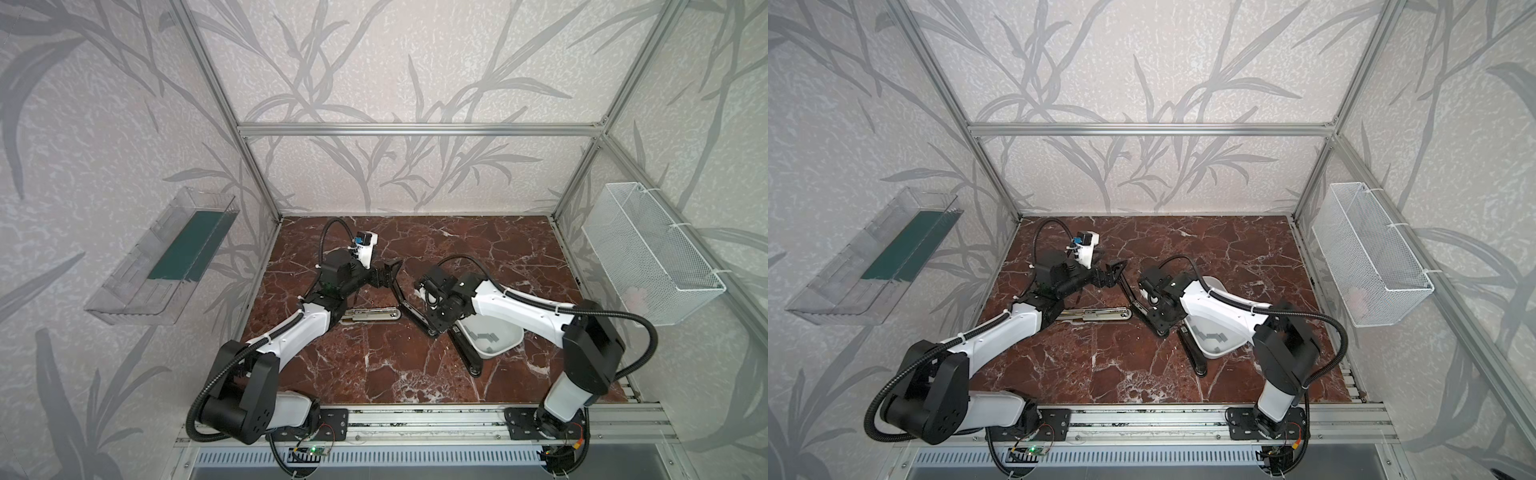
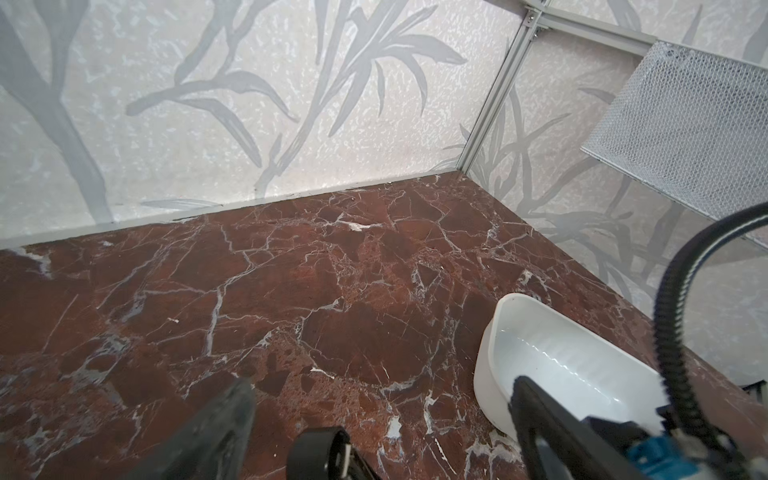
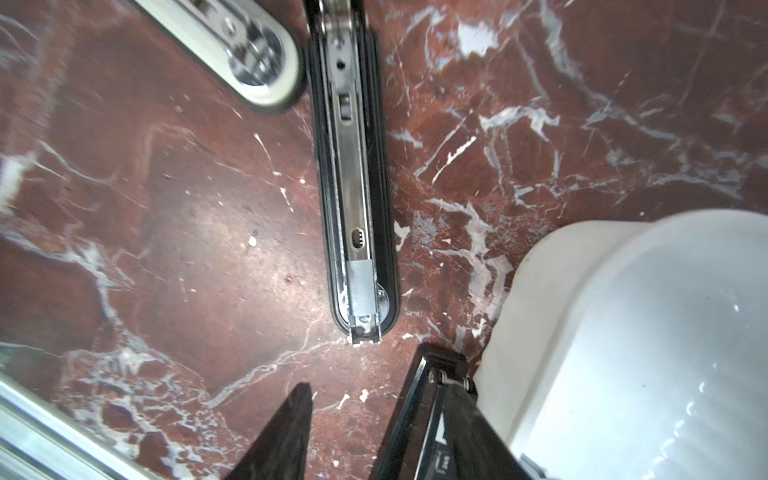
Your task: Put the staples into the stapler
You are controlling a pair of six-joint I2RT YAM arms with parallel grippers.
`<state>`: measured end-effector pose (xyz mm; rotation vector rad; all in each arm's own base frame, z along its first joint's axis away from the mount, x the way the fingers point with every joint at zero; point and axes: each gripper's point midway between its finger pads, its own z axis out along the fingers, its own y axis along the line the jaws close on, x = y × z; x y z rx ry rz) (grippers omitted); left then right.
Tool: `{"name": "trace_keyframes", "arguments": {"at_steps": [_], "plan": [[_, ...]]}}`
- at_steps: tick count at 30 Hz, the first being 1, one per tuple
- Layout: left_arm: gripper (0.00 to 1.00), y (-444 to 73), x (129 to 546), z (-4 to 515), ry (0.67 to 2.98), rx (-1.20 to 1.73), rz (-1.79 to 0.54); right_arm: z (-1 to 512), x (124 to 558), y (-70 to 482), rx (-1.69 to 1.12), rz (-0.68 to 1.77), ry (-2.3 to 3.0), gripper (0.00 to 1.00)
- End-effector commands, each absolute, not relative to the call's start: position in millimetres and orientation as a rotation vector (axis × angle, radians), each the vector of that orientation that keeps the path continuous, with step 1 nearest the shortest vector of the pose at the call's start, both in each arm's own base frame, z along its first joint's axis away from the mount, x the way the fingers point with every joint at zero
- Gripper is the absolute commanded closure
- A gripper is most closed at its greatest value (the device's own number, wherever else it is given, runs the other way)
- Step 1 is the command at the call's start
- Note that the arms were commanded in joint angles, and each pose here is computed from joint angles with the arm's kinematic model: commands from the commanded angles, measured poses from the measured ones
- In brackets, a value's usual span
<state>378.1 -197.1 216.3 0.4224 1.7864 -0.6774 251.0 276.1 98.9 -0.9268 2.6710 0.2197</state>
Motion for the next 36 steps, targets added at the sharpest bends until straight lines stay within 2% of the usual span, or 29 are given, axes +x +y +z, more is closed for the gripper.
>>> {"name": "trace_keyframes", "arguments": {"at_steps": [1,7,13,24,32,36], "plan": [[0.02,-187.9,376.3,213.9,1.722,0.409,-0.604,133.8,263.2,297.7,-0.694,0.437,2.545,0.44],[0.03,-193.3,375.3,188.2,1.708,0.441,-0.627,135.9,249.8,304.3,-0.445,0.739,2.451,0.38],[0.02,-186.0,374.9,173.3,1.704,0.379,-0.641,109.0,240.3,298.1,-0.326,0.784,2.494,0.34],[0.04,-176.6,389.5,142.8,1.707,0.263,-0.812,106.9,236.5,286.2,-0.19,0.822,2.472,0.31],[0.17,-191.9,397.6,142.1,1.674,0.327,-0.885,97.8,240.0,288.6,-0.162,0.812,2.492,0.3],[0.28,-198.7,395.1,147.2,1.634,0.346,-0.948,93.8,243.3,290.9,-0.143,0.805,2.507,0.3]]}}
